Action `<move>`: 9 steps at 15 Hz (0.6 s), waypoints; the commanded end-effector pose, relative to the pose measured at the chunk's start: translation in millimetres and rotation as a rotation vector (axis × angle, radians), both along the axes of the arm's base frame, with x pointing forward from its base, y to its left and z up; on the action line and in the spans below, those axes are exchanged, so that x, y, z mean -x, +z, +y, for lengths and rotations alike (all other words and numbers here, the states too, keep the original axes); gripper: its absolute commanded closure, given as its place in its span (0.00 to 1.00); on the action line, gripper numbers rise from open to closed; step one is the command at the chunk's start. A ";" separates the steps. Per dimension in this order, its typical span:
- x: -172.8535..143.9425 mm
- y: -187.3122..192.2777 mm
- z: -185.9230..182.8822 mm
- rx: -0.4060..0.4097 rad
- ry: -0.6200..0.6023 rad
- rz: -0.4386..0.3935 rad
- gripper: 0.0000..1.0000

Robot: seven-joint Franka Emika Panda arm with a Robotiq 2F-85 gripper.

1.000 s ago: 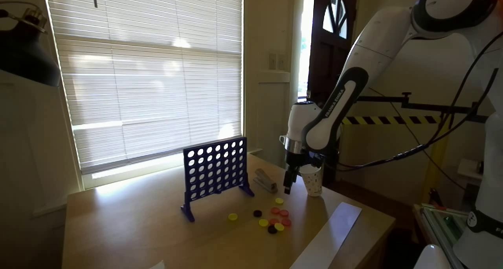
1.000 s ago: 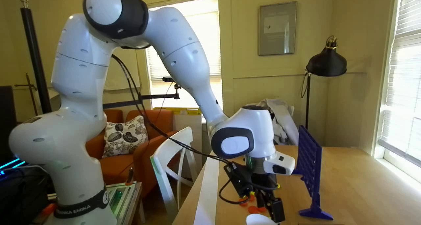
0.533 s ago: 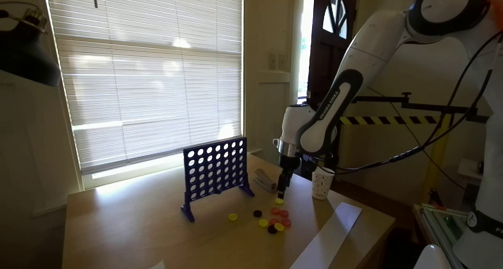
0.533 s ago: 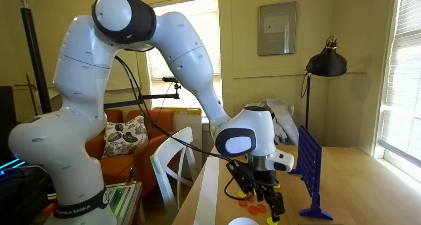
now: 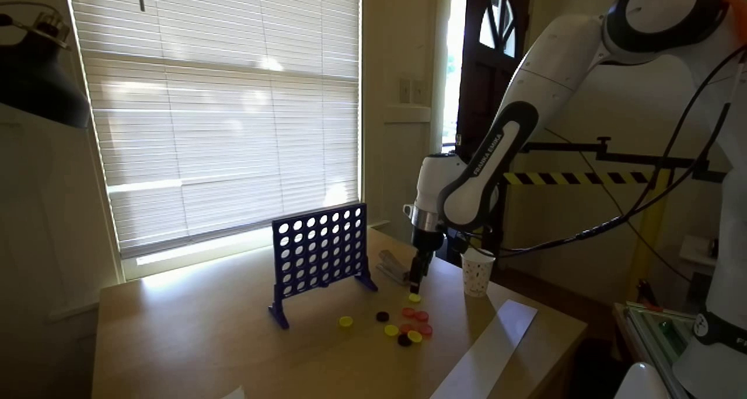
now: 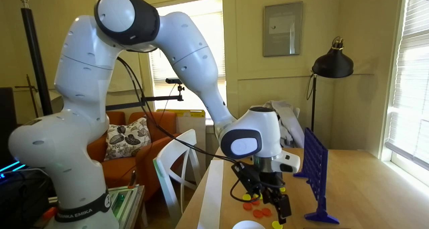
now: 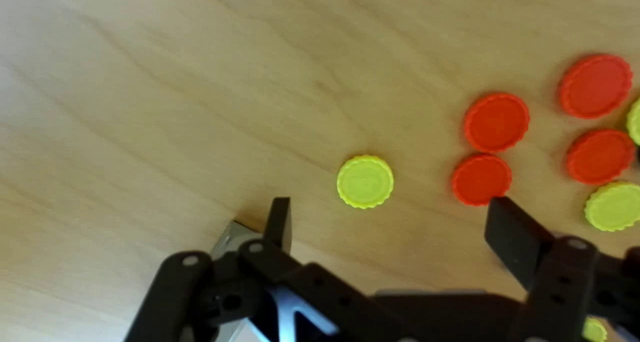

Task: Put the yellow chip into the connect four game

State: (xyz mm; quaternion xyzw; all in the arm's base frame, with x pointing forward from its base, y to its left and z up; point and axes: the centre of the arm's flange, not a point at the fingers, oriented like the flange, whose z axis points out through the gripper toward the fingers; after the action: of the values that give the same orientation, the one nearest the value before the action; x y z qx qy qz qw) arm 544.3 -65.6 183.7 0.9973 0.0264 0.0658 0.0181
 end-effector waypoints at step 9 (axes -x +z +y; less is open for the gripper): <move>-20.0 -46.8 -19.4 0.005 0.023 0.033 0.00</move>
State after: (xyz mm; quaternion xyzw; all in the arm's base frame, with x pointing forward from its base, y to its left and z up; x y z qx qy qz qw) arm 550.2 -81.4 148.8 0.9984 0.0285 0.0457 0.0191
